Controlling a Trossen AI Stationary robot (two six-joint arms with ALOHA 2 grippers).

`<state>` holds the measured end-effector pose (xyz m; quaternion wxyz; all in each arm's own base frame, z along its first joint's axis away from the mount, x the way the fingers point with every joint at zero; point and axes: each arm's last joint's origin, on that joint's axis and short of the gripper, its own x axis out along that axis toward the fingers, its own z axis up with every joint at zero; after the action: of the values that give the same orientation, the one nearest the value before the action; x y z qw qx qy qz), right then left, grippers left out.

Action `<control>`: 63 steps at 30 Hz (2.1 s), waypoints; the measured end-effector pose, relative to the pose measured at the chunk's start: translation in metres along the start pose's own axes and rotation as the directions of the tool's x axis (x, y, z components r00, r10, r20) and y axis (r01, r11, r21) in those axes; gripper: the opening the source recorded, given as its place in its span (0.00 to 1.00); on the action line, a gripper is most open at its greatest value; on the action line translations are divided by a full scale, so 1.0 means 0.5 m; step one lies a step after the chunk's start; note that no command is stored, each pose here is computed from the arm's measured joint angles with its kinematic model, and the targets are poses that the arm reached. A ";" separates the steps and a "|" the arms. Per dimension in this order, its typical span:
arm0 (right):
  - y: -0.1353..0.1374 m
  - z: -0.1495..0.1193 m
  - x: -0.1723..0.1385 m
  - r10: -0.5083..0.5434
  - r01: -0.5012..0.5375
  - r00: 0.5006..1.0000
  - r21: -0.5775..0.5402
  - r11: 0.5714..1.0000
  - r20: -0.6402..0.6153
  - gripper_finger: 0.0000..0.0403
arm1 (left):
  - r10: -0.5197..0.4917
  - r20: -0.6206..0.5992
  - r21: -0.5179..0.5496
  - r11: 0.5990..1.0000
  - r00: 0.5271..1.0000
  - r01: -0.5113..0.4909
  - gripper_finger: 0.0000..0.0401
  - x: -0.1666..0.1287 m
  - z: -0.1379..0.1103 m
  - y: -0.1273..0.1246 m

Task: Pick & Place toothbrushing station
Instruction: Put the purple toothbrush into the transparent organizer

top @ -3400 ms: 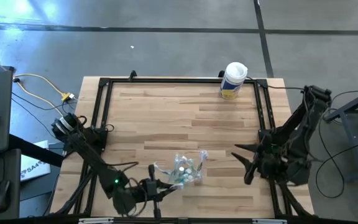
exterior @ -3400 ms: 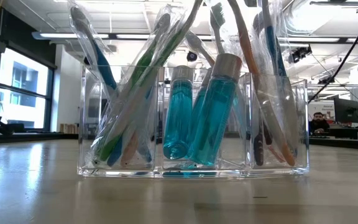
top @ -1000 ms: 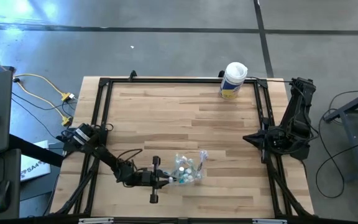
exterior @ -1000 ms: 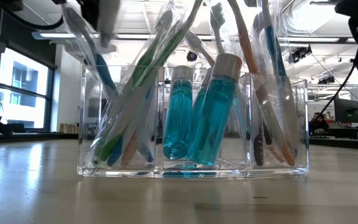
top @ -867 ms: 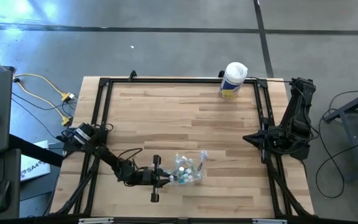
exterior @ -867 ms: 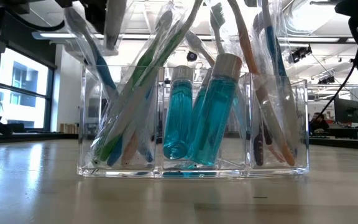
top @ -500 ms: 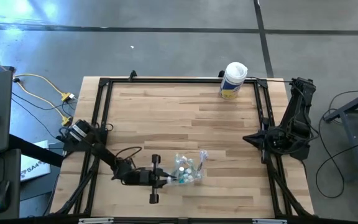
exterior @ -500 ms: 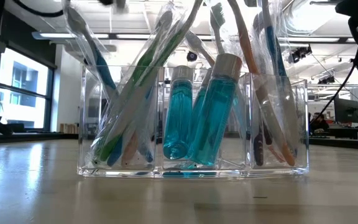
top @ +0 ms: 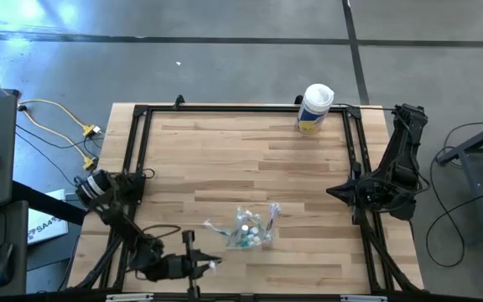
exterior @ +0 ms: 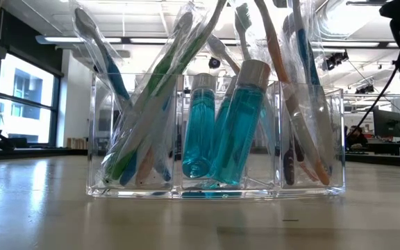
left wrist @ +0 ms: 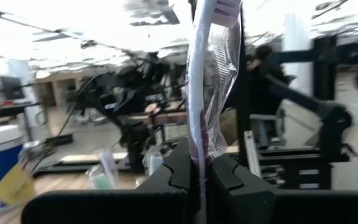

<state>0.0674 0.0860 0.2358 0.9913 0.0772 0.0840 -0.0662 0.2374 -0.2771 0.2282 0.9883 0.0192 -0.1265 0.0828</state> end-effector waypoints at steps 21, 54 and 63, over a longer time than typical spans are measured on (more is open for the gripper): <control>0.007 0.001 0.001 0.015 -0.015 1.000 0.009 1.000 -0.002 0.01 | 0.186 -0.055 0.005 0.983 0.981 -0.186 0.02 0.105 -0.093 -0.004; 0.037 0.015 0.005 0.095 -0.095 0.995 -0.021 0.995 0.009 0.01 | 0.212 -0.178 -0.043 0.974 0.961 -0.223 0.05 0.095 -0.175 0.038; 0.039 0.013 0.005 0.127 -0.127 0.992 -0.023 0.992 -0.009 0.01 | 0.216 -0.193 -0.058 0.971 0.957 -0.231 0.04 0.093 -0.180 0.037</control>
<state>0.0738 0.1037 0.2447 0.9940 0.0712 0.0833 -0.0018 0.3011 -0.2459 0.1531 0.9800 -0.0428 -0.0384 0.1905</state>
